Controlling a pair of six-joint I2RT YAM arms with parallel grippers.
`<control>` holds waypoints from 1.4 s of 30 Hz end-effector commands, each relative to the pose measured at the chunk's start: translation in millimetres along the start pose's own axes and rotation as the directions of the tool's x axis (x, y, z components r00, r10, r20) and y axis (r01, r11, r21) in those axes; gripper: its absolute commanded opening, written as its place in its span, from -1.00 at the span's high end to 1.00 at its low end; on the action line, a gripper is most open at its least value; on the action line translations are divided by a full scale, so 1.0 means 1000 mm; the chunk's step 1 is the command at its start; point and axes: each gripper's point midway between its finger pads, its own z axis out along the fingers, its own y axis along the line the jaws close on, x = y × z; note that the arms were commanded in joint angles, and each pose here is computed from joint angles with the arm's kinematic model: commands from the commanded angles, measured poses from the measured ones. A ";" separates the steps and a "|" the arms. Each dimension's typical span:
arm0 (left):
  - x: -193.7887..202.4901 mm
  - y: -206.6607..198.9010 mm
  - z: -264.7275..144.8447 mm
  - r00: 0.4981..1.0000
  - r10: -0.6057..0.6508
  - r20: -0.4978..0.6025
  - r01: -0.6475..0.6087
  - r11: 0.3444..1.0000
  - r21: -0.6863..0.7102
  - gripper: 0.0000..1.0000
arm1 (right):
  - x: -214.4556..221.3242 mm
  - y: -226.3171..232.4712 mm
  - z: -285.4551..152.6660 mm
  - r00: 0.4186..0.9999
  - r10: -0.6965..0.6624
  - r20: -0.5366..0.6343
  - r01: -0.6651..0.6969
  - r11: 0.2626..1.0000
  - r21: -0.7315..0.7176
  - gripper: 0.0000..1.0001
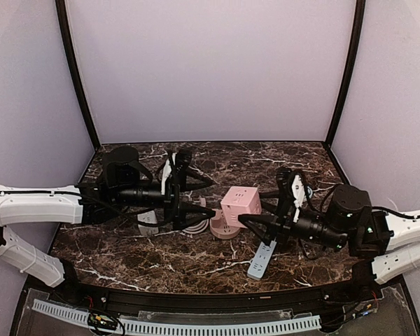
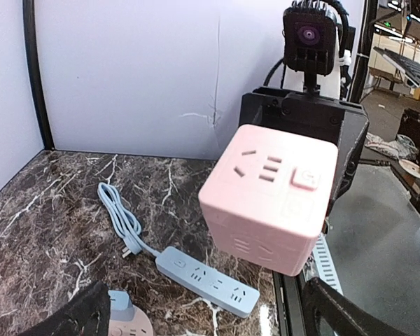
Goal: Insert the plug
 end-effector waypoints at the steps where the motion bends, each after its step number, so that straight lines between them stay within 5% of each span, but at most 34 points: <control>1: -0.030 0.008 0.001 0.988 -0.045 0.150 0.048 0.999 -0.018 -0.89 | -0.066 -0.014 -0.014 0.951 0.141 0.275 -0.159 0.986 0.045 1.00; 7: -0.031 0.011 0.008 0.980 -0.049 0.194 0.051 0.999 -0.006 -0.88 | -0.081 -0.017 -0.016 0.908 0.236 0.345 -0.259 0.966 0.023 1.00; 11: -0.039 -0.011 0.010 0.971 -0.060 0.232 0.027 0.990 0.140 -0.76 | -0.082 -0.016 -0.013 0.907 0.235 0.351 -0.257 0.966 0.018 1.00; 30: -0.064 -0.047 0.007 0.961 -0.149 0.231 0.041 0.908 0.416 -0.57 | -0.084 0.021 0.000 0.929 0.120 0.351 -0.080 0.989 -0.127 1.00; 34: -0.065 -0.047 0.009 0.962 -0.156 0.225 0.049 0.907 0.419 -0.47 | -0.084 0.024 0.002 0.929 0.111 0.353 -0.064 0.988 -0.142 1.00; 42: -0.060 -0.048 0.014 0.964 -0.172 0.201 0.064 0.889 0.454 0.08 | -0.085 0.022 0.004 0.925 0.115 0.361 -0.071 0.988 -0.134 1.00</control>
